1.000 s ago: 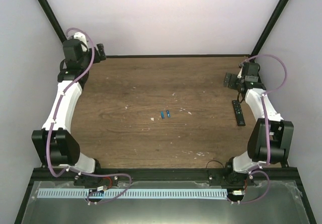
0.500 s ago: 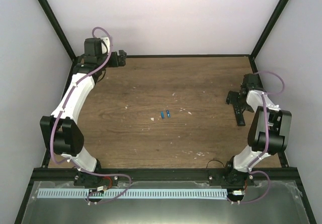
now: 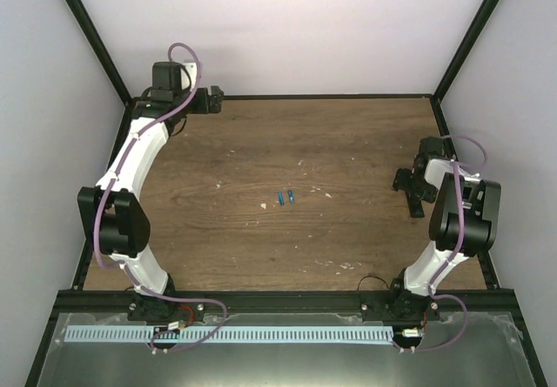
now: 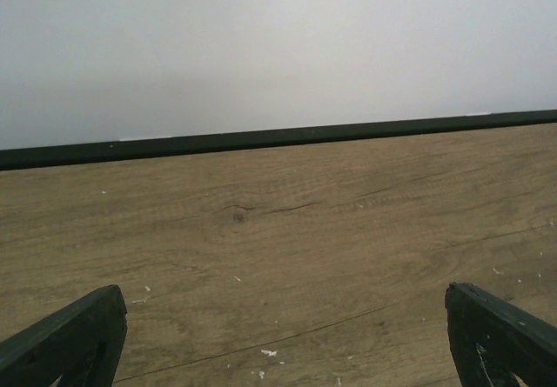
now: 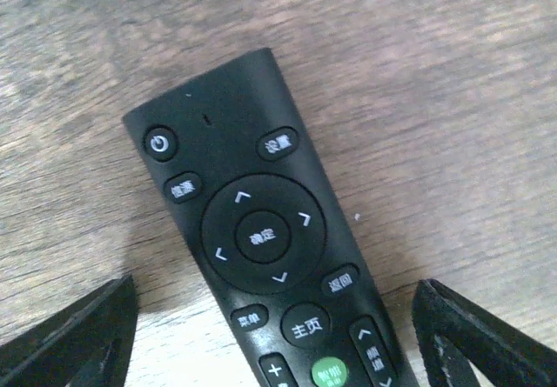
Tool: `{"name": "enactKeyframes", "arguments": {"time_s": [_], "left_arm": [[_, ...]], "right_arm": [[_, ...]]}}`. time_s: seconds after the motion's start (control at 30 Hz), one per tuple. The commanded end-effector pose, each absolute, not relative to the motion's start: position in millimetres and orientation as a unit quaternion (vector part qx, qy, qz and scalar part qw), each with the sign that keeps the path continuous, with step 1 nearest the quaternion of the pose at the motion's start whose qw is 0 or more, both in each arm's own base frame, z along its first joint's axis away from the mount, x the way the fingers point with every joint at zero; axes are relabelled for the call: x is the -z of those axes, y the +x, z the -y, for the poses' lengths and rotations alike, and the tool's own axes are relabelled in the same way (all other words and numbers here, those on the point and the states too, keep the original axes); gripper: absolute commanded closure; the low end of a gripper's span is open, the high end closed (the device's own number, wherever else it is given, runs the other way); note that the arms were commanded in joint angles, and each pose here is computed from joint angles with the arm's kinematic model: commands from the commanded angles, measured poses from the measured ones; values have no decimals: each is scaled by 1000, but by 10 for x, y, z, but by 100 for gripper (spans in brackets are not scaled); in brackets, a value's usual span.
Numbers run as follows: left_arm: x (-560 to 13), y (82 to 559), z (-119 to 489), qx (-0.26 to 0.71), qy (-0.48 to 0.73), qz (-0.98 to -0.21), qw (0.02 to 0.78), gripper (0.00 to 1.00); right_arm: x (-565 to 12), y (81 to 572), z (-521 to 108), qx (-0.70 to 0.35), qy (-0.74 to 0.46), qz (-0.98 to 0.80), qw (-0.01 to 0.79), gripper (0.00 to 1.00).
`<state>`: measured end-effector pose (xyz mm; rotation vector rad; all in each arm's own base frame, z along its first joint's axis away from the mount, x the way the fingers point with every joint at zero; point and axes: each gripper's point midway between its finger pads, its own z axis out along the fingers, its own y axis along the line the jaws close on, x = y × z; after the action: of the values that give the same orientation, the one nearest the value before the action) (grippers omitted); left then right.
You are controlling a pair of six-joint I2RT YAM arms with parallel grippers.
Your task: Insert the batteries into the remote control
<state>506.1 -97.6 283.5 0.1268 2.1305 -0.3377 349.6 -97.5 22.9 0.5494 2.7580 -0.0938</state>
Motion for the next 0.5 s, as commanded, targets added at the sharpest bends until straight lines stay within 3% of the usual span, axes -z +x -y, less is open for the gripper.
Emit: {"name": "enactKeyframes", "arguments": {"time_s": [0.0, 0.13, 0.37, 0.47], "left_arm": [[-2888, 5077, 1037, 144, 64, -868, 470, 0], [-2873, 5069, 1044, 146, 66, -870, 467, 0], [-2858, 5064, 1033, 141, 67, -872, 464, 0], [-2864, 5070, 1033, 142, 66, -871, 465, 0]], "right_arm": [[-123, 3467, 962, 24, 192, -968, 158, 21], [-16, 3413, 903, 10, 189, -971, 148, 34], [86, 3369, 805, -15, 187, -972, 140, 64], [67, 3390, 782, -23, 185, -972, 144, 68]]}}
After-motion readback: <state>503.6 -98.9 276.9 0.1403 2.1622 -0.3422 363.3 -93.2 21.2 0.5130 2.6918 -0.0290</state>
